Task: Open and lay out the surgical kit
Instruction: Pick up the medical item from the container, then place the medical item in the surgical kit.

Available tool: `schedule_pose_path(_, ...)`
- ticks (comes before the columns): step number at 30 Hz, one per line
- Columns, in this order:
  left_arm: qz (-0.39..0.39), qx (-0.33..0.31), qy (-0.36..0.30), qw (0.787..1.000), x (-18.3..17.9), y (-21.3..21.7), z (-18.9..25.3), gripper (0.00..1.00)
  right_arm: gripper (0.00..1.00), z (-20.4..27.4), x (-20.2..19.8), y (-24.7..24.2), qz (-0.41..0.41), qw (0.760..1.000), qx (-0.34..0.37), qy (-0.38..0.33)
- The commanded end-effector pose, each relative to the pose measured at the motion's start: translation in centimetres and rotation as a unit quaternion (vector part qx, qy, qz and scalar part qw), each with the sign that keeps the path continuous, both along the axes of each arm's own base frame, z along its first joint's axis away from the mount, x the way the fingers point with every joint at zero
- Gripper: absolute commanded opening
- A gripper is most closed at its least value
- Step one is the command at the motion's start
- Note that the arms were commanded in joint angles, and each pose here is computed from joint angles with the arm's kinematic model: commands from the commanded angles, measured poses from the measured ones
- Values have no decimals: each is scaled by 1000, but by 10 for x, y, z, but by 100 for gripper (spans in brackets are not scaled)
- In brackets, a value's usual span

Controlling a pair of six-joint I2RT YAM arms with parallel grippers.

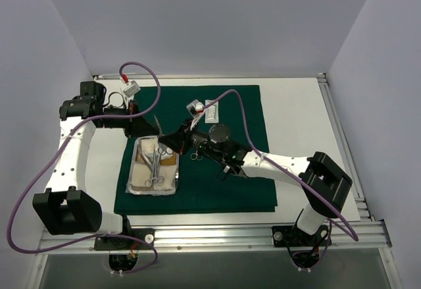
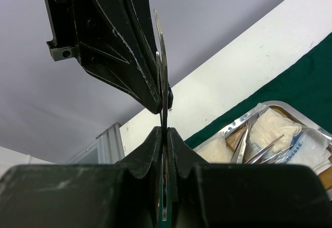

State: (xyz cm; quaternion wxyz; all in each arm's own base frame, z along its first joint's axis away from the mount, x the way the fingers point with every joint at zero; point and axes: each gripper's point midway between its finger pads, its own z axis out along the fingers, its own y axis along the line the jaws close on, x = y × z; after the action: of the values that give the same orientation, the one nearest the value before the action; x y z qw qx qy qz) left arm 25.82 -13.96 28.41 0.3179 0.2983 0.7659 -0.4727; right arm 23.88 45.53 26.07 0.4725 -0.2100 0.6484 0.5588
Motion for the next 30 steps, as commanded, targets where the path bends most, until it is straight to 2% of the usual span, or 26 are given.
schedule_pose_path(1,21,30,-26,999,9,6,-3,2,0,38,7,-8,-10,998,55,-30)
schedule_pose_path(3,46,59,-20,997,20,14,-18,2,0,33,14,-16,-20,998,53,-19)
schedule_pose_path(7,59,80,9,995,22,20,-39,2,0,20,25,-28,-33,999,43,-3)
schedule_pose_path(18,104,146,21,984,39,39,-67,2,0,-10,49,-54,-88,996,5,29)
schedule_pose_path(22,142,188,27,971,46,55,-81,2,0,-58,70,-89,-168,979,-56,98)
schedule_pose_path(25,155,204,33,966,49,61,-88,2,0,-92,84,-122,-216,961,-56,161)
schedule_pose_path(30,160,202,40,966,52,61,-91,2,0,-134,97,-142,-231,944,-57,229)
